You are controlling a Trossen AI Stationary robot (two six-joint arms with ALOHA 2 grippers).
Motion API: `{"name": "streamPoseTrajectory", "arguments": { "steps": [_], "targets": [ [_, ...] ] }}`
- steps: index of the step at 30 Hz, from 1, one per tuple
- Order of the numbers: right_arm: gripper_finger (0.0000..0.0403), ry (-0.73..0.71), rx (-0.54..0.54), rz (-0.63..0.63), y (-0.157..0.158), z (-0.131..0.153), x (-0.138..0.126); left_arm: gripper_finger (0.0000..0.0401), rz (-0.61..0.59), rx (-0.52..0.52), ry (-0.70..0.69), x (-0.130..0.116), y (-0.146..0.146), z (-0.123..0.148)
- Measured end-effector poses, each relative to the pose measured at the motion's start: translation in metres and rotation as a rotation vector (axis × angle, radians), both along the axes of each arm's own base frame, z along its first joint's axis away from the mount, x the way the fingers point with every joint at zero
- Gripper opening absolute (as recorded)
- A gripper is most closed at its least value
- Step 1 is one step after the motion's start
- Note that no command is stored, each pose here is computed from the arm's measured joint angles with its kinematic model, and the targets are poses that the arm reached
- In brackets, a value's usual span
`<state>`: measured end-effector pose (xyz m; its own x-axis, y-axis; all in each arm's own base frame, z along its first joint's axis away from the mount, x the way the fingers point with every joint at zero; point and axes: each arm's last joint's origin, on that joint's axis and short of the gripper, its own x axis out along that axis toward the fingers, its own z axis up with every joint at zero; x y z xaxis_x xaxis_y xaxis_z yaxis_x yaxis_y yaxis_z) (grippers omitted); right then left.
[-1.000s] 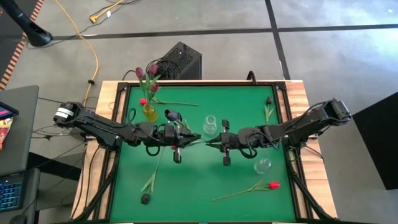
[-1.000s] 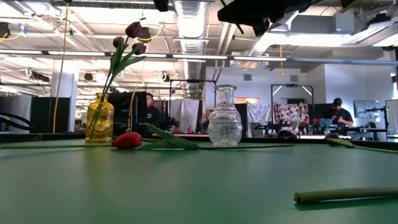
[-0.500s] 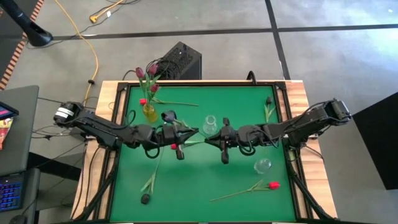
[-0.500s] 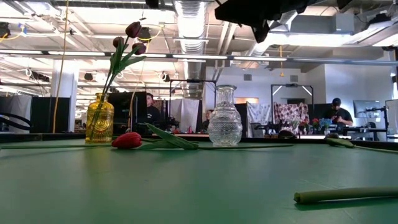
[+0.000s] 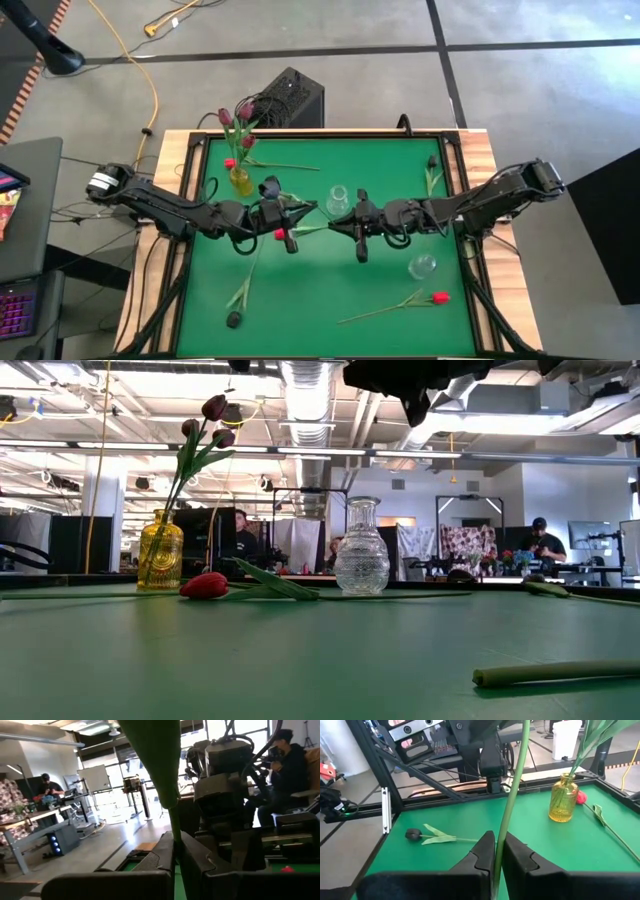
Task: Sort flowers into vase by color
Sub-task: Put the bottom middle black flower into the left transparent vase
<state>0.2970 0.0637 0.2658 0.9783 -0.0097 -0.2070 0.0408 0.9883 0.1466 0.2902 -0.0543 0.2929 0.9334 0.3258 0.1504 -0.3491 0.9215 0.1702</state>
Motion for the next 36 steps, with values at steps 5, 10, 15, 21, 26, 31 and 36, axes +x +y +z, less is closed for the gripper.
{"name": "streamPoseTrajectory", "arguments": {
  "steps": [5,10,15,21,26,31,36],
  "targets": [
    [0.0062,0.044,-0.036,0.007,0.000,-0.003,-0.001,0.0000,-0.009,0.016,0.006,0.000,0.000,-0.001],
    [0.0100,0.104,-0.049,0.015,-0.003,-0.009,-0.002,0.0000,-0.020,0.010,-0.012,0.000,0.000,0.001],
    [0.0169,0.177,-0.066,0.016,-0.003,-0.015,-0.006,0.0000,-0.024,0.011,-0.009,0.000,0.000,0.001],
    [0.0223,0.288,-0.097,0.013,-0.007,-0.013,-0.022,0.0000,0.015,-0.027,0.042,0.004,0.009,0.000],
    [0.0223,0.357,-0.133,-0.035,-0.014,-0.005,-0.042,0.0000,0.038,-0.059,0.173,0.016,0.025,0.007],
    [0.0211,0.396,-0.194,-0.141,-0.021,0.002,-0.060,0.0000,0.067,-0.060,0.205,0.020,0.037,0.023],
    [0.0206,0.377,-0.218,-0.153,-0.024,0.010,-0.068,0.0000,0.027,-0.146,0.245,0.023,0.053,0.023]
  ]
}}
